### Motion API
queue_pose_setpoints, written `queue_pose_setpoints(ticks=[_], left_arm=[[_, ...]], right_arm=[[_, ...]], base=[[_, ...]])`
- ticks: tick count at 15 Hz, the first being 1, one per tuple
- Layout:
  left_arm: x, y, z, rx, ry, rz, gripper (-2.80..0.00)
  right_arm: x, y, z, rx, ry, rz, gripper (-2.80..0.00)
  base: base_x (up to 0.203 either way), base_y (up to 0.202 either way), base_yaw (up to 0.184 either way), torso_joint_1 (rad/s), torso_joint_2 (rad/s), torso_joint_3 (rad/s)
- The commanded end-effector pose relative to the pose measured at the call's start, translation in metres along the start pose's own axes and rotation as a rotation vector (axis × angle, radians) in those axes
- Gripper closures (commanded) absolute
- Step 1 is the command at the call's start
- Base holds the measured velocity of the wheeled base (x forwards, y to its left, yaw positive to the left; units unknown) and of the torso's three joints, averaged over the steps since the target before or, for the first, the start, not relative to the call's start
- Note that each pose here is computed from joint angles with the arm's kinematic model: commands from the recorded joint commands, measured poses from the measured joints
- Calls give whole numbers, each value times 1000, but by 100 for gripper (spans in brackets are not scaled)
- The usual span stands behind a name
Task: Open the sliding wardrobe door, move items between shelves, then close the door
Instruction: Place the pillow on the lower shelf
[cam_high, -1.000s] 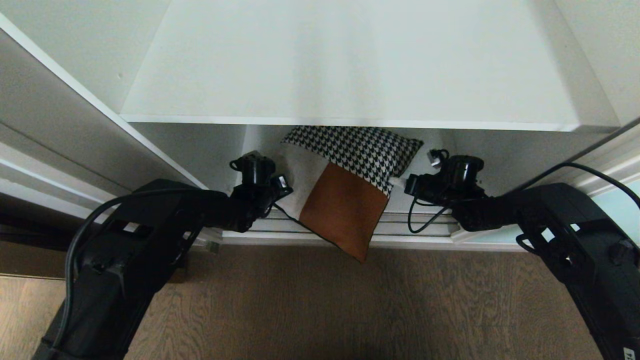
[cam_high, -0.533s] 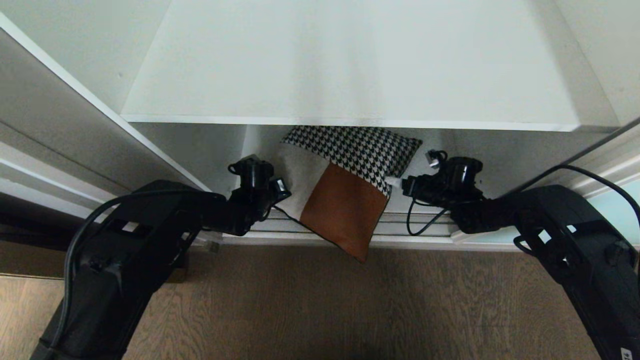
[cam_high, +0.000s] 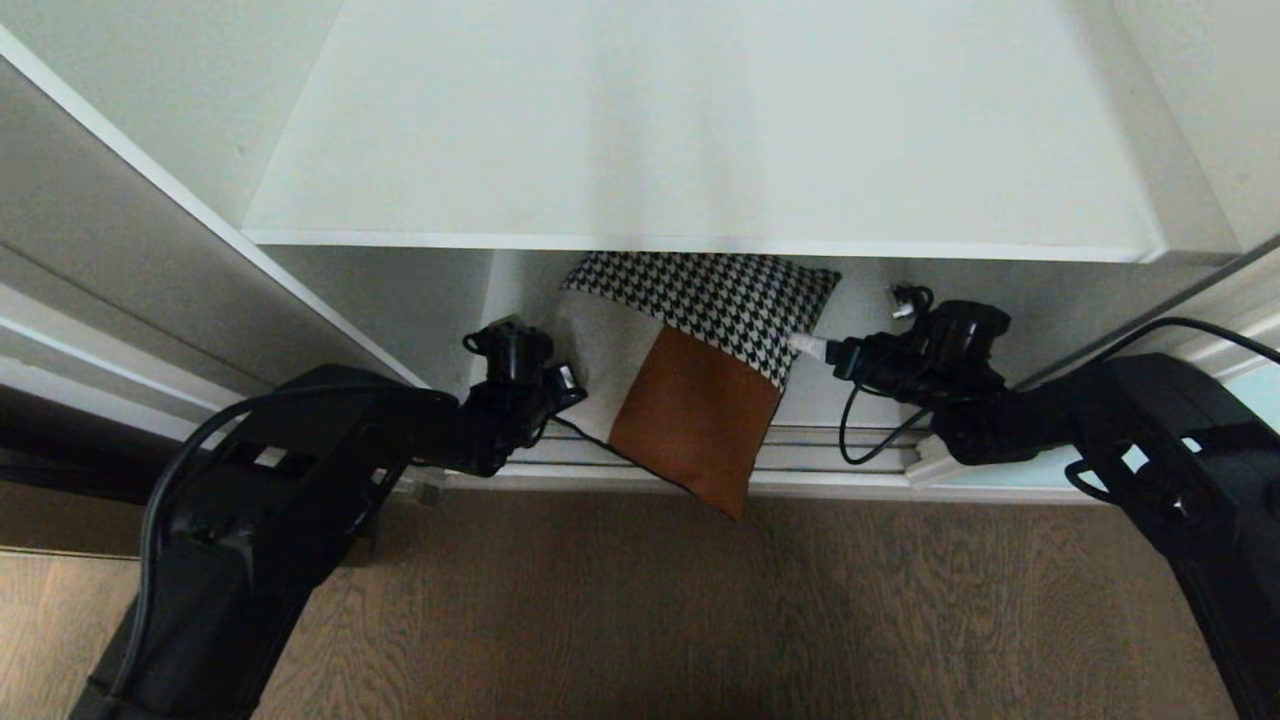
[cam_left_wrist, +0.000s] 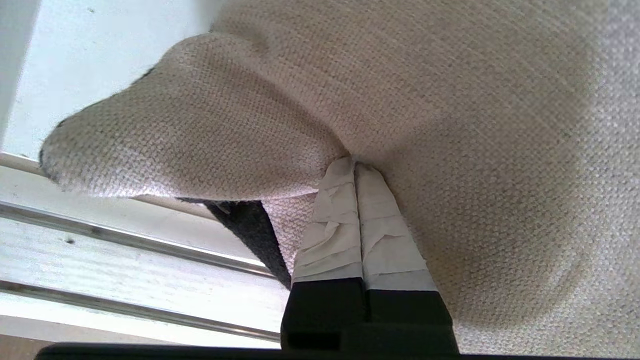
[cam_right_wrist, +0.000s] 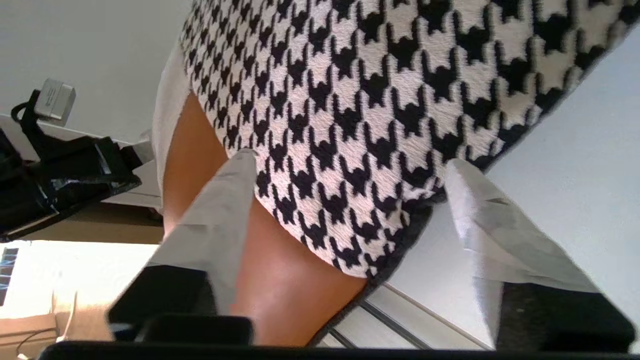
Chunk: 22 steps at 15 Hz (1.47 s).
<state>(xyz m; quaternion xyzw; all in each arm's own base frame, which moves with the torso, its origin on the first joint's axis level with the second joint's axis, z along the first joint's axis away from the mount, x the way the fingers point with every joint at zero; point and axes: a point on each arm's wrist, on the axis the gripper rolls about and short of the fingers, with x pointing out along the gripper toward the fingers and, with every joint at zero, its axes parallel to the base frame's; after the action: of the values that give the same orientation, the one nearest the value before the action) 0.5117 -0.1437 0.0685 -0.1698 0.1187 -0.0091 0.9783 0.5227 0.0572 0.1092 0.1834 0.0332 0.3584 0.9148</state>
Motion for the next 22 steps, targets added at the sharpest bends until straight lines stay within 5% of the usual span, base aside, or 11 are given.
queue_pose_setpoints(ticks=[1,2,9,16,20,22], left_arm=[[0,-1,-3,-1,3,-2,0],[0,-1,-3,-1,3,-2,0],[-13,-13,0,3,14,-31,0],[-11,-12,-6,0,27,-68,0],[-14,-15,2,-5,10,-79,0],[-16,-16,6,-10,3,-81,0]], right_arm=[[-6,8,9,0,0,6,-276],[-9,10,8,6,9,11,0],[-9,53,-11,68,154,198,0],[7,83,-55,137,277,246,0],[23,74,-77,168,375,198,0],[34,66,-82,167,411,91,0]], base=[[0,0,0,0,0,0],[0,0,0,0,0,0],[0,0,0,0,0,0],[0,0,0,0,0,0],[0,0,0,0,0,0],[0,0,0,0,0,0]])
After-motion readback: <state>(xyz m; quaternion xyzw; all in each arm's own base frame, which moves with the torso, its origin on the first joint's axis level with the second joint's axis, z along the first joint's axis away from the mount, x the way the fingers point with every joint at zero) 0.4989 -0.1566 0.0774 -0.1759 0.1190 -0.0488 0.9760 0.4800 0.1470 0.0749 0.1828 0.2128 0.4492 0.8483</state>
